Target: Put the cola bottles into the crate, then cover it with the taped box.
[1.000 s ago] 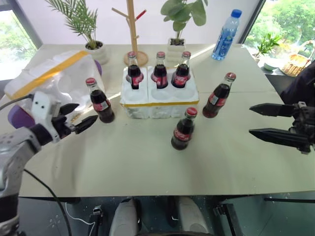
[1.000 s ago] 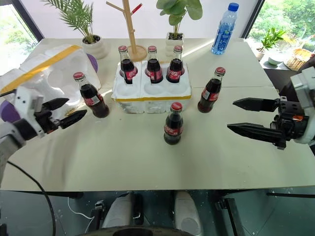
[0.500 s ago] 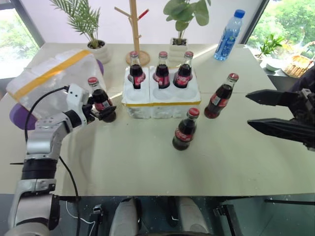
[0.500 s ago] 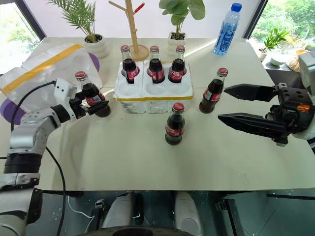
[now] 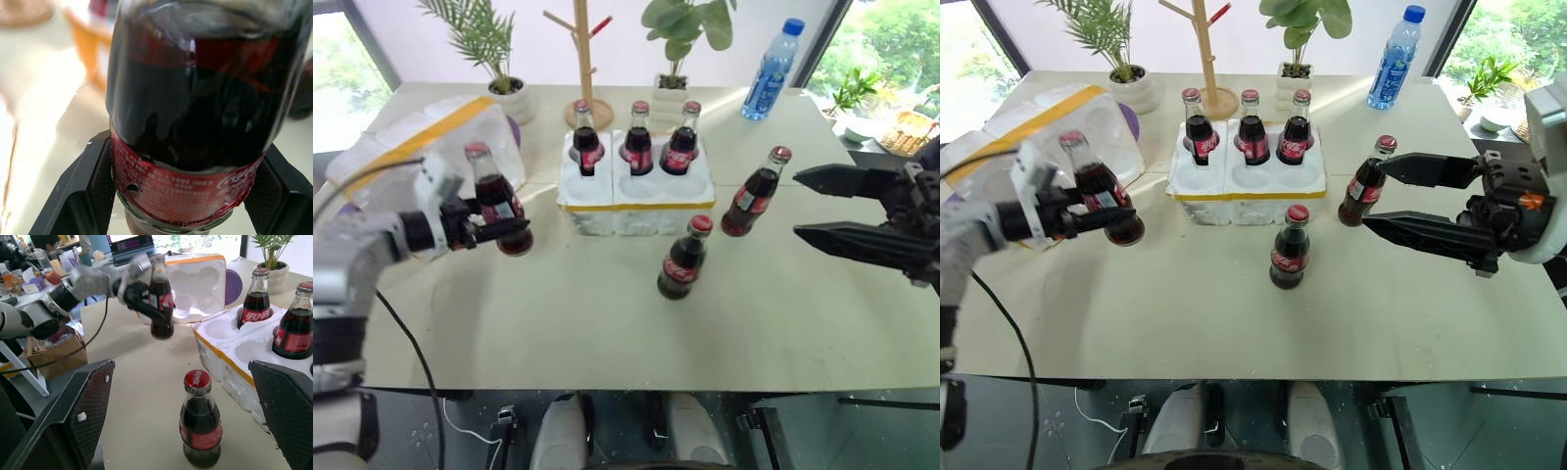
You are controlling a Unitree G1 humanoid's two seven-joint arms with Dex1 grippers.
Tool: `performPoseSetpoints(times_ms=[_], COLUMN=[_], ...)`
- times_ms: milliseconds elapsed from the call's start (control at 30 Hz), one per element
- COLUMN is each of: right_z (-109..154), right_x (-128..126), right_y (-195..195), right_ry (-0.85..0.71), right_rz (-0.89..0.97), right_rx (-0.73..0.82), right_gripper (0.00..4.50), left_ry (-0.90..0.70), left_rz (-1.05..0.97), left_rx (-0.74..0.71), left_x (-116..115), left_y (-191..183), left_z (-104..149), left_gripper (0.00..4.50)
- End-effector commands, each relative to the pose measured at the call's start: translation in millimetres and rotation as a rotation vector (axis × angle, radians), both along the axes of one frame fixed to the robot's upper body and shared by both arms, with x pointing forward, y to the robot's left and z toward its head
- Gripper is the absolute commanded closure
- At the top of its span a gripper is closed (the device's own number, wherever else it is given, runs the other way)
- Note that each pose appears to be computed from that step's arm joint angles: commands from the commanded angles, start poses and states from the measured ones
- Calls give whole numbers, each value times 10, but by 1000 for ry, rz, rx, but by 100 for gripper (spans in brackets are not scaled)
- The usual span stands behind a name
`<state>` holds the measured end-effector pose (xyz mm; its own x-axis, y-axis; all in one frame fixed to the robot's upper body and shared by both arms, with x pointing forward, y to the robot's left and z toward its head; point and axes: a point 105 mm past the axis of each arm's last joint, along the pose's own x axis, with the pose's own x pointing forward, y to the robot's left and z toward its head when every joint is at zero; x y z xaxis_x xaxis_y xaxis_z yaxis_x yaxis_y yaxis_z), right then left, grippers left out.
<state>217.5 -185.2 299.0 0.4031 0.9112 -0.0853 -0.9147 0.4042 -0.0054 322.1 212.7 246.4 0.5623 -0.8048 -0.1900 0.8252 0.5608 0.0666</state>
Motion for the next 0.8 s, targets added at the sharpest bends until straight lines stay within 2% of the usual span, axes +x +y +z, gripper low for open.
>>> performPoseSetpoints(times_ms=[33, 100, 167, 267, 367, 567, 733, 800], right_z=[70, 74, 74, 38, 32, -15, -55, -106], right_x=[27, 66, 71, 72, 88, 137, 166, 195], right_y=[8, 7, 14, 24, 2, -60, -77, -85], right_ry=[-69, -76, -78, -76, -78, -78, -77, -77], right_rz=[-25, -46, -48, -56, -79, -139, -157, -165], right_rx=[-9, 12, 28, 29, 34, 41, 45, 21], right_gripper=[0, 0, 0, 0, 0, 0, 0, 0], left_ry=[-151, -195, -216, -183, -157, -155, -166, -162], left_rz=[-80, -70, -70, -123, -133, -144, -161, -156], left_rx=[-109, -155, -151, -143, -84, 50, 85, 102], left_x=[92, 327, 488, 703, 820, 896, 898, 912], left_y=[-193, -329, -449, -787, -897, -922, -979, -1055], left_z=[541, 634, 618, 443, 256, -21, -121, -254], left_gripper=[169, 169, 169, 169, 169, 169, 169, 169])
